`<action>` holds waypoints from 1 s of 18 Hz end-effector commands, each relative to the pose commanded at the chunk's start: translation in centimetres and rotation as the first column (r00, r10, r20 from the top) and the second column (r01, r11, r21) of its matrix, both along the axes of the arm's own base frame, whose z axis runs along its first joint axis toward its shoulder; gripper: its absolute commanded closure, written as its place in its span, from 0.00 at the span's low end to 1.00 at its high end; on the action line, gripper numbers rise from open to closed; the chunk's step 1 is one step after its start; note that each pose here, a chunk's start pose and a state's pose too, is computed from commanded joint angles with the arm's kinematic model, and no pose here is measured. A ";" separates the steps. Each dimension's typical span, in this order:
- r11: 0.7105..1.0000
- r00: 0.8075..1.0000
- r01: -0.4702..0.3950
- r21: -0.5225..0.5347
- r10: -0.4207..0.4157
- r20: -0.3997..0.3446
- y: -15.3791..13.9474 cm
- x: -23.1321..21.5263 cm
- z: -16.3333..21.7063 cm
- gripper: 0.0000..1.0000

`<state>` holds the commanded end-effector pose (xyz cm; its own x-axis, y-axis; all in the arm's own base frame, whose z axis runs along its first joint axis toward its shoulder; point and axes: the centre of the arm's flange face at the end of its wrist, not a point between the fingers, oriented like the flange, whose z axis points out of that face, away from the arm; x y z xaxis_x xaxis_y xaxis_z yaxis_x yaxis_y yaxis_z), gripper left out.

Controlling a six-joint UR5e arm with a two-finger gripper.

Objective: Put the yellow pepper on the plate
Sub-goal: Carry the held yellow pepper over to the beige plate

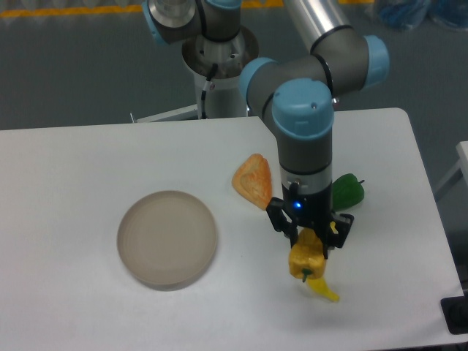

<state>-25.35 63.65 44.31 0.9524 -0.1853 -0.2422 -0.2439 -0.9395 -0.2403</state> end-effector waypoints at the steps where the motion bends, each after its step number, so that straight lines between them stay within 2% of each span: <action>1: 1.000 1.000 -0.014 0.003 0.014 0.004 0.0 0.0 0.0 0.47; 9: 0.999 0.999 -0.034 0.008 0.034 0.016 0.3 0.9 -0.1 0.47; 13: 0.991 0.988 -0.132 -0.019 0.133 0.080 0.8 4.1 -2.7 0.47; 16: 0.981 0.973 -0.192 -0.034 0.194 0.123 1.1 8.5 -4.0 0.46; 18: 0.978 0.968 -0.201 -0.061 0.207 0.139 1.1 10.7 -5.5 0.46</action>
